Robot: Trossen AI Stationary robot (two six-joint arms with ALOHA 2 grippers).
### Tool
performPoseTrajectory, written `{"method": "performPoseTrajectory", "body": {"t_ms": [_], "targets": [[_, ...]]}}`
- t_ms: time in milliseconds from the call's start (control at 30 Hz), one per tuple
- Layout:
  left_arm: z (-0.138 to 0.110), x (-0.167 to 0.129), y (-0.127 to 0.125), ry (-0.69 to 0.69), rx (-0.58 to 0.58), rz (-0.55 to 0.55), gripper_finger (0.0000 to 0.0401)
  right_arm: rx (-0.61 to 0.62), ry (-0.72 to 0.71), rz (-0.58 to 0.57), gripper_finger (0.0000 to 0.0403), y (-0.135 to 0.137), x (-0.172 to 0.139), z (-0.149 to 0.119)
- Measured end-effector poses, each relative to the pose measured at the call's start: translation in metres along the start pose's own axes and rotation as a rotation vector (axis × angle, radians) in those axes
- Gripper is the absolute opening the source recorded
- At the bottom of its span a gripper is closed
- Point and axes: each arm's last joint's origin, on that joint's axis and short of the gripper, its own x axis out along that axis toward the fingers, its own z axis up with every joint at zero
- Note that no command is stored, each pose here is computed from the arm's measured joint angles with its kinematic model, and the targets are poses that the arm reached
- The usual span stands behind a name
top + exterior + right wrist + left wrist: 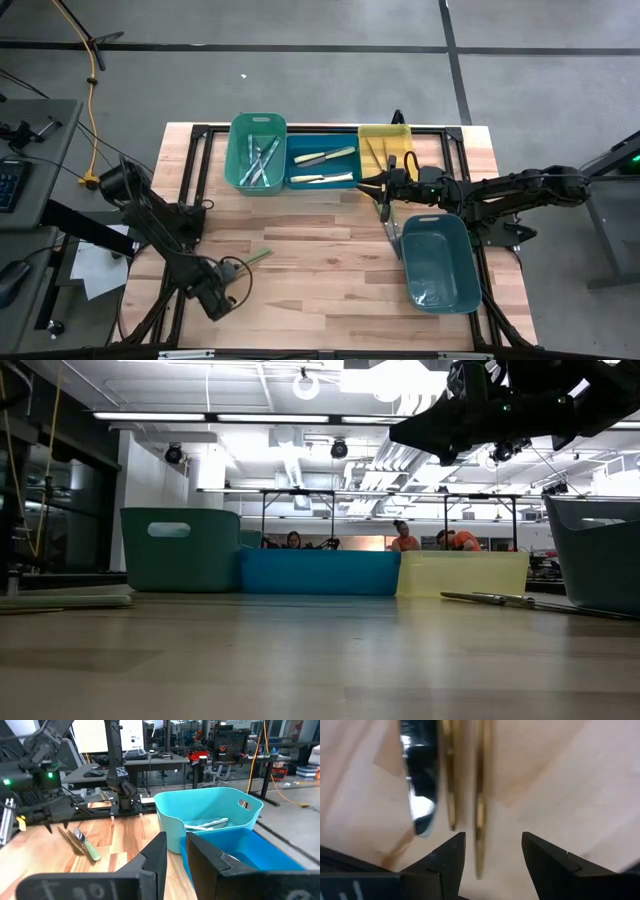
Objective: Sort silverware by color (type)
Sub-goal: Put the gold knife into the yellow bin
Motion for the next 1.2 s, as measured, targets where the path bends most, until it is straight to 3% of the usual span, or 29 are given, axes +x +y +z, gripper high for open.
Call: {"method": "performPoseTrajectory", "body": {"t_ms": [567, 700, 967, 1200], "targets": [[0.002, 0.022, -0.003, 0.064, 0.008, 0.093, 0.0185, 0.006, 0.011, -0.001, 0.0067, 0.0, 0.0, -0.001], [0.002, 0.023, -0.003, 0.071, -0.02, 0.096, 0.0149, 0.006, 0.015, -0.001, 0.0067, 0.0, 0.0, -0.001], [0.001, 0.023, -0.002, 0.106, -0.001, 0.109, 0.0017, 0.006, 0.015, -0.001, 0.0067, 0.0, 0.0, -0.001], [0.001, 0.023, -0.002, 0.109, 0.04, 0.097, 0.002, 0.006, 0.015, -0.001, 0.0067, 0.0, 0.0, -0.001]]}}
